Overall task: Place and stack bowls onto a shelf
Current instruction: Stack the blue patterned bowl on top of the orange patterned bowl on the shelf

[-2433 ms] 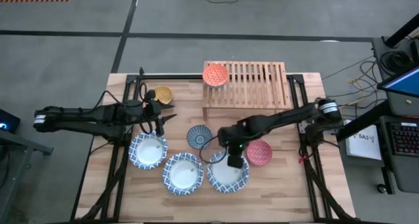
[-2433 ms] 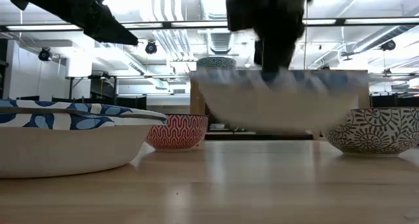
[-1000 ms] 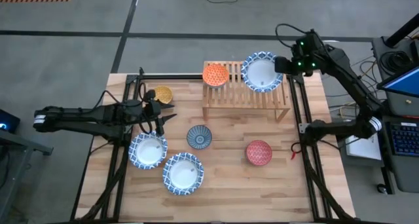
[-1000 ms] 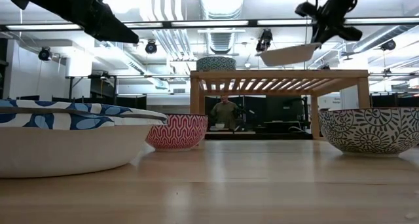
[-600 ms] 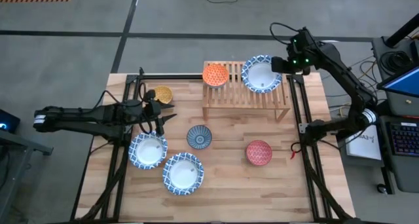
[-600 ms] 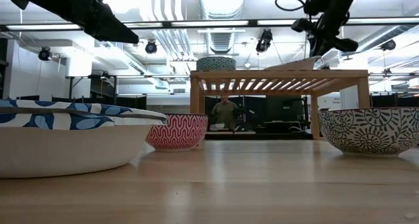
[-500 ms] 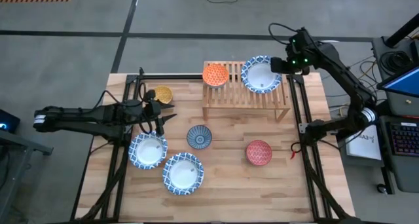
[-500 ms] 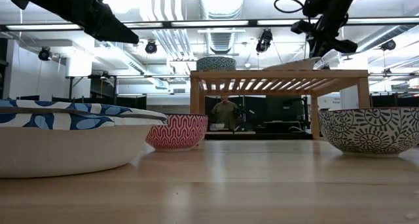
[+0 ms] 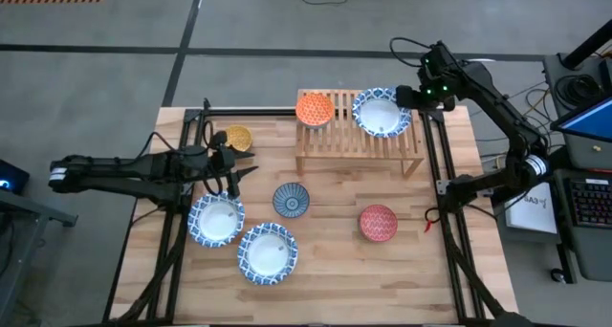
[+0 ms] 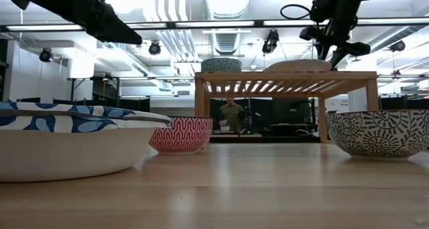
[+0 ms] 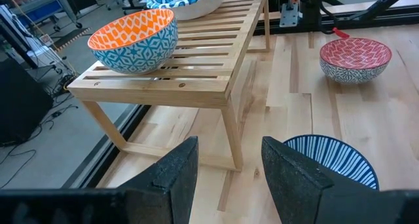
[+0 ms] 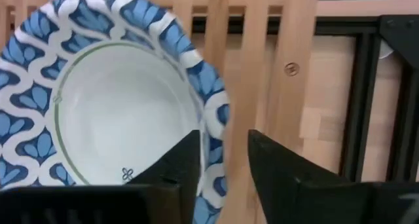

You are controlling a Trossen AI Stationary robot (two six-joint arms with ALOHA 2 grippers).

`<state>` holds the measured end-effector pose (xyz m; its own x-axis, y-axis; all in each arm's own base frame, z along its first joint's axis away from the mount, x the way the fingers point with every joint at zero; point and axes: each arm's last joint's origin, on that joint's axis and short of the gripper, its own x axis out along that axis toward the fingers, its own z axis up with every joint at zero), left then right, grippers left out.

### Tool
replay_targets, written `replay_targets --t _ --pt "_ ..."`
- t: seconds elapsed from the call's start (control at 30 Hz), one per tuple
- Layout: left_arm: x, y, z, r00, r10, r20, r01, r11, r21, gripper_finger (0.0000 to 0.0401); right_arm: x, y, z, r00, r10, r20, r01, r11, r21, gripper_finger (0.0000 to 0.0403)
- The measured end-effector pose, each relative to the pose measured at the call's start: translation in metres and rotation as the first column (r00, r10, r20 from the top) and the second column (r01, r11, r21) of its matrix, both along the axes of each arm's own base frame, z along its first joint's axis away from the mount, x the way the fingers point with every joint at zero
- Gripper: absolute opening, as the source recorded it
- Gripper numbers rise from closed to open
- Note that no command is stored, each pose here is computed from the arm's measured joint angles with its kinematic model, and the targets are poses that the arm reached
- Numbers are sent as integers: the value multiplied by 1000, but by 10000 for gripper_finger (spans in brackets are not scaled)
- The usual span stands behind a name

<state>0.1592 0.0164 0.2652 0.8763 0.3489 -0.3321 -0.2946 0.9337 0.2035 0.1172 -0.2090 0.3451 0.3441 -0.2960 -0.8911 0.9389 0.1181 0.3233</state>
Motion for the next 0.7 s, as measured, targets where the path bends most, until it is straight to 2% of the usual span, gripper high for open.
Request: replay_targets --t 0.13,0.27,0.4,0.57,0.7 --pt "0 0 0 1000 0 0 0 1000 0 151 0 0 2 1000 -16 10 17 1000 -2 154" --pt "0 0 0 1000 0 0 0 1000 0 151 0 0 10 999 -32 33 33 999 -25 169" --pt "0 0 0 1000 0 0 0 1000 0 151 -2 2 34 997 -24 69 33 991 -131 171" --pt "0 0 0 1000 0 0 0 1000 0 151 3 25 71 984 93 154 -37 942 -334 171" --pt "0 0 0 1000 0 4 0 1000 0 151 17 61 85 946 260 192 -163 897 -411 171"
